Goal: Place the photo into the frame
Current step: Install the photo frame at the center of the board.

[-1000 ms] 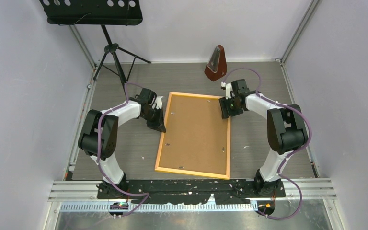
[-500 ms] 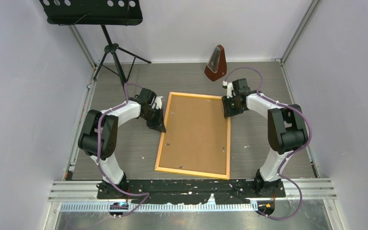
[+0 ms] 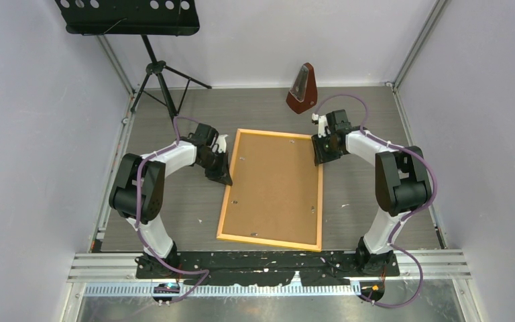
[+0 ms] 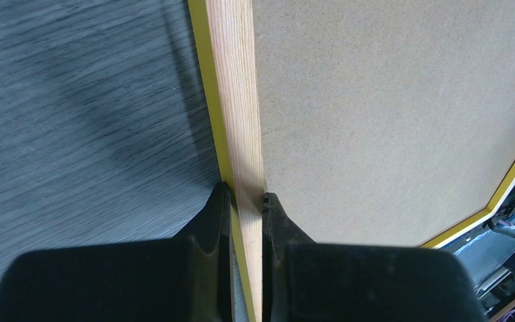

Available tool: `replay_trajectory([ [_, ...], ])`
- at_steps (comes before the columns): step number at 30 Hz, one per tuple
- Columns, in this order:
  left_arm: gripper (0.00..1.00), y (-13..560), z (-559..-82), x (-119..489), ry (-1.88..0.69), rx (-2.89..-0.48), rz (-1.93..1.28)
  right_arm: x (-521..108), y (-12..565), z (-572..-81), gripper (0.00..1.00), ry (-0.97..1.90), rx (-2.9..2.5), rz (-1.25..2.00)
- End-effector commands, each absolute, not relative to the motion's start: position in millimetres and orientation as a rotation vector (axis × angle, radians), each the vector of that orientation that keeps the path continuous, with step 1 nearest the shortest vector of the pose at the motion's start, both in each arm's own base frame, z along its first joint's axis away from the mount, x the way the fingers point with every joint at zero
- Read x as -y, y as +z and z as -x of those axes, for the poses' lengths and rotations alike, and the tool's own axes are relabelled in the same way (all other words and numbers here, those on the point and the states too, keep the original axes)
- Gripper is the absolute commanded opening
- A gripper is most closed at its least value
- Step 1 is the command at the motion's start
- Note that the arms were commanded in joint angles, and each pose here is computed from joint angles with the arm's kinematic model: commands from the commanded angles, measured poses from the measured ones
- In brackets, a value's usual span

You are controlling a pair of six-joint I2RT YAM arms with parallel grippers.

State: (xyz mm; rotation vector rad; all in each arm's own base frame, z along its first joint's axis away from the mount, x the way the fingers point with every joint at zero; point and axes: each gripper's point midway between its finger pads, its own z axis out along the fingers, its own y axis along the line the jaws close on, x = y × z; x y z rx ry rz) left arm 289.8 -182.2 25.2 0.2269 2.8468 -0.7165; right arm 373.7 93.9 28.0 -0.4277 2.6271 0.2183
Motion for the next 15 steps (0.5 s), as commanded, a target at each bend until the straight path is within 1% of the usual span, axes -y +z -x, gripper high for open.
replay_trajectory([
  [1,0.00,7.3,-292.7,174.8,-0.659,-2.836,-0.273,-77.4,41.0,-364.7,0.37,0.134,-2.633,0.502],
  [4,0.00,7.2,-292.1,174.6,-0.660,-2.837,-0.270,-75.4,43.2,-362.7,0.40,0.123,-2.634,0.518],
  [7,0.00,6.9,-292.6,174.3,-0.660,-2.836,-0.269,-73.3,43.6,-362.2,0.49,0.106,-2.637,0.529],
  [11,0.00,6.7,-292.6,173.8,-0.662,-2.838,-0.263,-71.0,43.0,-362.1,0.57,0.090,-2.641,0.544],
  [15,0.00,6.3,-292.4,173.3,-0.664,-2.841,-0.258,-71.0,44.2,-363.7,0.58,0.088,-2.639,0.547],
])
